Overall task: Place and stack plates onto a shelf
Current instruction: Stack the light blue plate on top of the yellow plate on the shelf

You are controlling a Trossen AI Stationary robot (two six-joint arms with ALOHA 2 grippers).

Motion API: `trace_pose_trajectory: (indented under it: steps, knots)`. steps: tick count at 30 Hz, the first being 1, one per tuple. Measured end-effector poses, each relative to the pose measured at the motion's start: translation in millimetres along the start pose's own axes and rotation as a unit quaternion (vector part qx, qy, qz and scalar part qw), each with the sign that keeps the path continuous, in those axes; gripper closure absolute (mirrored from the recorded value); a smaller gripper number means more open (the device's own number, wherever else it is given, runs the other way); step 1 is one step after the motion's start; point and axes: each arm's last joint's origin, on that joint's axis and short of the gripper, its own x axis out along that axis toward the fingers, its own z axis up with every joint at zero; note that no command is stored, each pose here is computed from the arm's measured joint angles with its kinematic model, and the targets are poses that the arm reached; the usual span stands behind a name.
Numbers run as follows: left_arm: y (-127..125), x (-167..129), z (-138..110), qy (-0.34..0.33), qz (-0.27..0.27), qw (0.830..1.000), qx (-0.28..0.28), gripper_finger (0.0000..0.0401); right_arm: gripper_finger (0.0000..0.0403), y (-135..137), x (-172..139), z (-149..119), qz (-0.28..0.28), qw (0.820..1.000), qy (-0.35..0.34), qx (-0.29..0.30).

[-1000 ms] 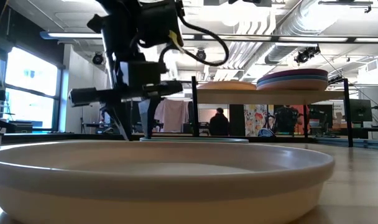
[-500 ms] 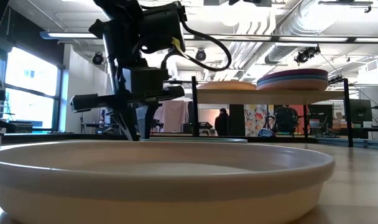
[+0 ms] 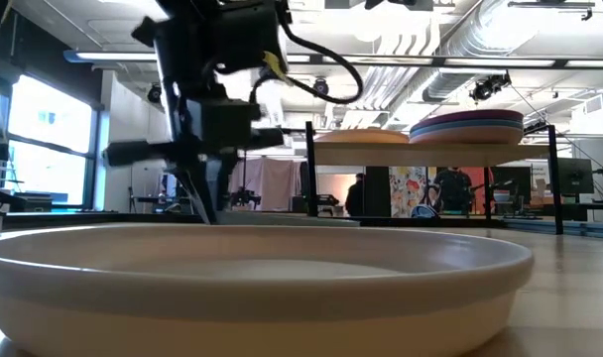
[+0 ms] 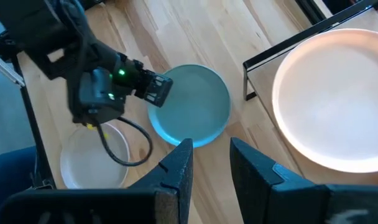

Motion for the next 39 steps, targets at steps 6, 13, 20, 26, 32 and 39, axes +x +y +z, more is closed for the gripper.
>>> trace_pose_trajectory:
  steps: [6, 13, 20, 26, 32, 39]
  knots:
    - [-6, -27, -12, 0.022, -0.007, 0.999, -0.038, 0.0399, 0.0318, -2, 0, 0, -0.023, 1.000, -0.007, 0.000]
    - [-11, -67, -33, 0.058, 0.040, 0.992, -0.102, 0.0400, 0.0318, -2, 0, 1, -0.028, 1.000, -0.008, 0.010]
    - [-16, -113, -55, 0.050, 0.120, 0.981, -0.143, 0.0400, 0.0318, -3, 0, 1, -0.040, 0.999, -0.015, 0.010]
    - [-18, -143, -71, 0.059, 0.215, 0.962, -0.155, 0.0400, 0.0317, -5, -1, 7, -0.095, 0.994, -0.055, 0.010]
    - [-16, -155, -77, 0.092, 0.276, 0.951, -0.109, 0.0400, 0.0296, -5, -2, 17, -0.108, 0.988, -0.109, -0.011]
    - [-11, -154, -78, 0.161, 0.286, 0.944, 0.012, 0.0400, 0.0253, -13, -9, 39, -0.093, 0.973, -0.213, 0.015]
